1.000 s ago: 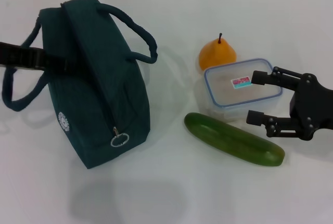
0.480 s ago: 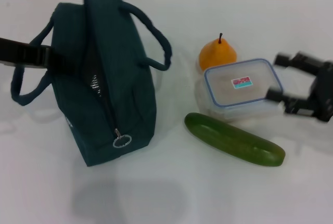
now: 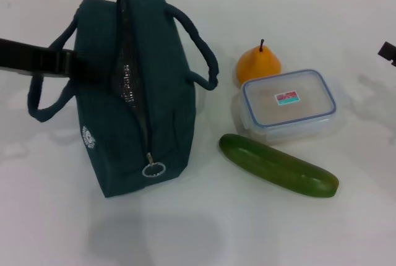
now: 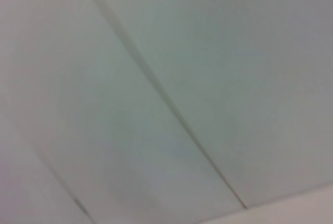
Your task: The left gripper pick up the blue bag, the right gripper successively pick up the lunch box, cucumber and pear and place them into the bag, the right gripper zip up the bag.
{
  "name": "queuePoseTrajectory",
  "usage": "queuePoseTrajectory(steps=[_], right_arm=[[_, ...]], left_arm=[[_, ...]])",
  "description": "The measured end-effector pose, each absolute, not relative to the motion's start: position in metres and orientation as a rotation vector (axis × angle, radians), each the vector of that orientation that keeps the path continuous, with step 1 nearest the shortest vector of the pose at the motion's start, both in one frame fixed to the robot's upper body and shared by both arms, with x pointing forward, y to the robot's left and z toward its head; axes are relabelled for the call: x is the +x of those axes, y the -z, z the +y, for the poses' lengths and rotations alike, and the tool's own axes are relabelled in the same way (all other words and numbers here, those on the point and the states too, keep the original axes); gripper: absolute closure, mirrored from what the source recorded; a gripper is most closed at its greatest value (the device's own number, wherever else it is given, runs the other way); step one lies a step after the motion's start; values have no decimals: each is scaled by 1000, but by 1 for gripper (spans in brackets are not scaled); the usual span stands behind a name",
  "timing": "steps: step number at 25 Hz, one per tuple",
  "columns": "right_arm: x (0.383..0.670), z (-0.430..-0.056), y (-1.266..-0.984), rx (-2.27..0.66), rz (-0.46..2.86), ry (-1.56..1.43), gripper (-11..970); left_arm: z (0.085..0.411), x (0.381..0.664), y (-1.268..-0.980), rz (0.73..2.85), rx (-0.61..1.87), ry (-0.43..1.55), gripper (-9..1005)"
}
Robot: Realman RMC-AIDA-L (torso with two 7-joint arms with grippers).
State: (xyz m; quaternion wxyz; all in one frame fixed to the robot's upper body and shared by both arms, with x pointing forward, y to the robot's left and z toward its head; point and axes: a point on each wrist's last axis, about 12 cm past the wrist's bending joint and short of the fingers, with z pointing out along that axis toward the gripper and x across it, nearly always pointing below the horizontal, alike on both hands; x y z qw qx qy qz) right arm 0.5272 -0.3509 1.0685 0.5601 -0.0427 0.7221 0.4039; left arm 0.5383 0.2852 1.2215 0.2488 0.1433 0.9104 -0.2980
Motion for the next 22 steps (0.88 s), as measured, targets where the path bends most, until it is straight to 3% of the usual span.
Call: queuePoseTrajectory(steps=[9, 22], right_arm=[[533, -337, -1049, 114, 1845, -1068, 121], [549, -290, -1035, 124, 1930, -1127, 124]], left_arm=[[279, 540, -1225, 2455, 411, 858, 956], [273, 549, -1224, 2460, 440, 886, 956]])
